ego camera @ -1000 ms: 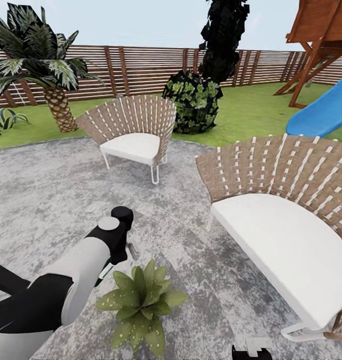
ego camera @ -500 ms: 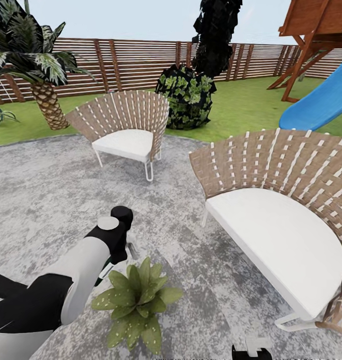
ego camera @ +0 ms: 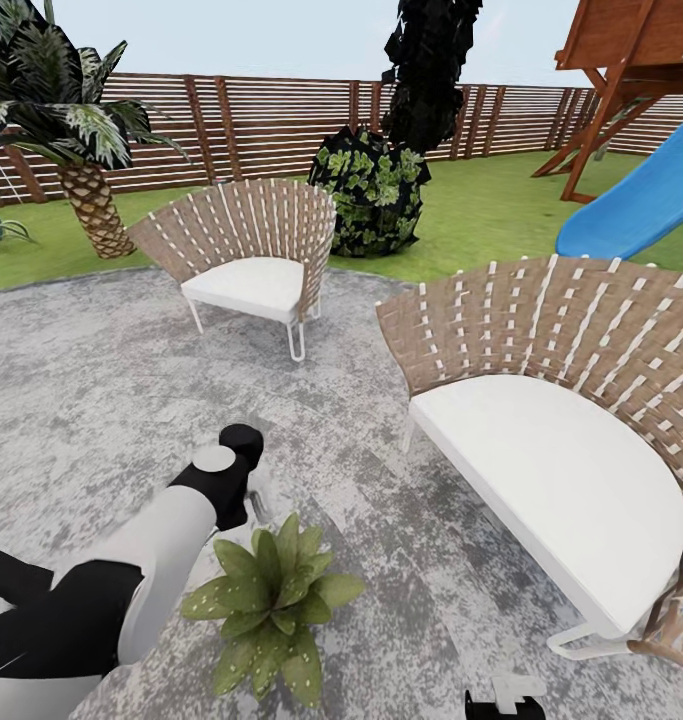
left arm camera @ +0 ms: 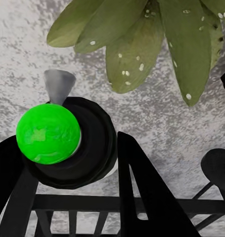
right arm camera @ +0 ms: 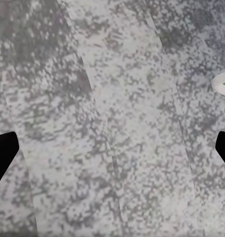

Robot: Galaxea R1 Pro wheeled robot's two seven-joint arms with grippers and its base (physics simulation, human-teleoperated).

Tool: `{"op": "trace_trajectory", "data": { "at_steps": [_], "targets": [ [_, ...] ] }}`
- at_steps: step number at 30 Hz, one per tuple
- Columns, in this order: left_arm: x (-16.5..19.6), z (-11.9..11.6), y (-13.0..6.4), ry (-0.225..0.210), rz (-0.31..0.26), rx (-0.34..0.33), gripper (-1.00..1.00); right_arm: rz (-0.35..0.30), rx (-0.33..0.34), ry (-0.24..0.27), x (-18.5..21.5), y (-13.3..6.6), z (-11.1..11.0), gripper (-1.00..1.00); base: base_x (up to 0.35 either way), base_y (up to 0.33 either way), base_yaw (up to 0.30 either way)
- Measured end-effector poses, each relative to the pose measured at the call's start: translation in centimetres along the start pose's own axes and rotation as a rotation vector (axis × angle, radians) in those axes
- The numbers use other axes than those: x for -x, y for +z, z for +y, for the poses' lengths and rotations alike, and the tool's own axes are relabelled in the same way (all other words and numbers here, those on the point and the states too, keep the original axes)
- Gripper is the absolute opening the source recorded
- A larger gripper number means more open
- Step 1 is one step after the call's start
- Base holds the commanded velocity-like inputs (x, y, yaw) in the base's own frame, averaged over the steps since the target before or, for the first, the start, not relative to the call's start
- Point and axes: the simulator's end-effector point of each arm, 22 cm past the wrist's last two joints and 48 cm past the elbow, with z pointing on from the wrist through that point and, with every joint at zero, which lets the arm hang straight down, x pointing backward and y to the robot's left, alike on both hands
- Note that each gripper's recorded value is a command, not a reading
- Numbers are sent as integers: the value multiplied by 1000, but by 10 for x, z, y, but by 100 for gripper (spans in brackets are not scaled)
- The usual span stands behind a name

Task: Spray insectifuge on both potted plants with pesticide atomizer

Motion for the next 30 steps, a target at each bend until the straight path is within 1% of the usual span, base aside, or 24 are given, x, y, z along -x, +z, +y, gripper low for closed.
{"op": "trace_trajectory", "data": {
  "at_steps": [3, 6, 7, 10, 14, 16, 20, 22, 26, 28, 30],
  "targets": [
    [-2, -10, 10, 7, 10, -17, -100, 0, 0, 0, 0, 0, 0, 100, 0, 0, 0],
    [-2, -16, 15, 8, 11, -28, -100, 0, 0, 0, 0, 0, 0, 100, 0, 0, 0],
    [-1, -17, 15, 7, 7, -33, -100, 0, 0, 0, 0, 0, 0, 100, 19, 0, 0],
    [7, -25, 15, -1, -32, -67, -100, 0, 0, 0, 0, 0, 0, 100, 148, 0, 0],
    [10, -26, 15, -3, -44, -75, -100, 0, 0, 0, 0, 0, 0, 100, 68, 0, -28],
    [10, -25, 14, -3, -46, -70, -100, 0, 0, 0, 0, 0, 0, 100, 13, 0, -177],
    [17, -5, -7, -25, -99, -5, -100, 0, 0, 0, 0, 0, 0, 100, 3, 0, -238],
    [17, -2, -8, -25, -101, 7, -100, 0, 0, 0, 0, 0, 0, 100, 0, 0, -92],
    [13, -2, -5, -18, -89, 12, -100, 0, 0, 0, 0, 0, 0, 100, 0, 0, -24],
    [8, -3, 0, -19, -76, 10, -100, 0, 0, 0, 0, 0, 0, 100, 0, 0, -5],
    [-5, -4, 12, -25, -50, 8, -100, 0, 0, 0, 0, 0, 0, 100, 0, 0, -2]
  ]
}}
